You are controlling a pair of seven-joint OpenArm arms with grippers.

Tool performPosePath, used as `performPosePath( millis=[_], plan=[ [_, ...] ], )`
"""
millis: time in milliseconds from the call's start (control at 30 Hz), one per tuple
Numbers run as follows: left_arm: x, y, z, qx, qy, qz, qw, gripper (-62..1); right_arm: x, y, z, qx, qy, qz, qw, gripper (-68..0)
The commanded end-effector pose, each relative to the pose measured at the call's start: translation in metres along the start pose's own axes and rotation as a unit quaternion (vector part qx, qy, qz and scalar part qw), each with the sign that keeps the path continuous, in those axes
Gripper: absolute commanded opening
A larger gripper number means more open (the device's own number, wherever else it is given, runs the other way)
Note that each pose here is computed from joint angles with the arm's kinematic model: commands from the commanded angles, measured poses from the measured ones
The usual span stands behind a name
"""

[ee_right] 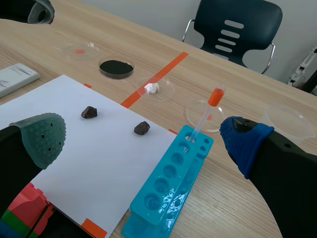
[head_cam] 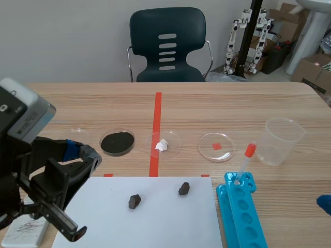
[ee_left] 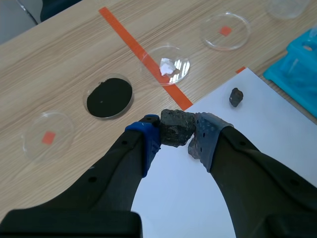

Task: Put the mineral in the empty petri dish

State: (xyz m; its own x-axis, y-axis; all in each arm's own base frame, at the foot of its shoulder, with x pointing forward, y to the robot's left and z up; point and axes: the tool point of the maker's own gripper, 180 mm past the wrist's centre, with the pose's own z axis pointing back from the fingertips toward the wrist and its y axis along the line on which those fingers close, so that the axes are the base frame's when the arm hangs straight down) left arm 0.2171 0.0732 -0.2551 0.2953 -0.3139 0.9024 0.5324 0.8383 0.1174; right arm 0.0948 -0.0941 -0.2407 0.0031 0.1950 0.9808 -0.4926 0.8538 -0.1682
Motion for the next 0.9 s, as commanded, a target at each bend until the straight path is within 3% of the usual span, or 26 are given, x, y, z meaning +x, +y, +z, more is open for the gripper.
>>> performPosePath(
  millis=[0,133,267,667,767,867],
  plan=[
    [-0.001,0.015,-0.008,0.035,-0.003,0.025,0.9991,-50.9,0.009,-0.003,-0.003,-0.004,-0.018,0.003,0.9998,0.4],
    [-0.025,0.072,-0.025,0.153,0.03,0.091,0.9835,-50.9,0.009,-0.003,-0.003,-0.004,-0.017,0.003,0.9998,0.4],
    [-0.04,0.117,-0.042,0.224,0.045,0.122,0.9659,-50.9,0.009,-0.003,-0.003,-0.004,-0.018,0.003,0.9998,0.4],
    [-0.058,0.195,-0.096,0.286,0.067,0.168,0.941,-50.2,0.009,-0.003,-0.003,-0.004,-0.017,0.003,0.9998,0.4],
    [-0.059,0.202,-0.109,0.278,0.072,0.171,0.9424,-50.2,0.009,-0.003,-0.003,-0.004,-0.017,0.003,0.9998,0.4],
    [-0.062,0.202,-0.123,0.256,0.084,0.164,0.9489,-48.5,0.009,-0.003,-0.003,-0.004,-0.017,0.003,0.9998,0.4]
  ],
)
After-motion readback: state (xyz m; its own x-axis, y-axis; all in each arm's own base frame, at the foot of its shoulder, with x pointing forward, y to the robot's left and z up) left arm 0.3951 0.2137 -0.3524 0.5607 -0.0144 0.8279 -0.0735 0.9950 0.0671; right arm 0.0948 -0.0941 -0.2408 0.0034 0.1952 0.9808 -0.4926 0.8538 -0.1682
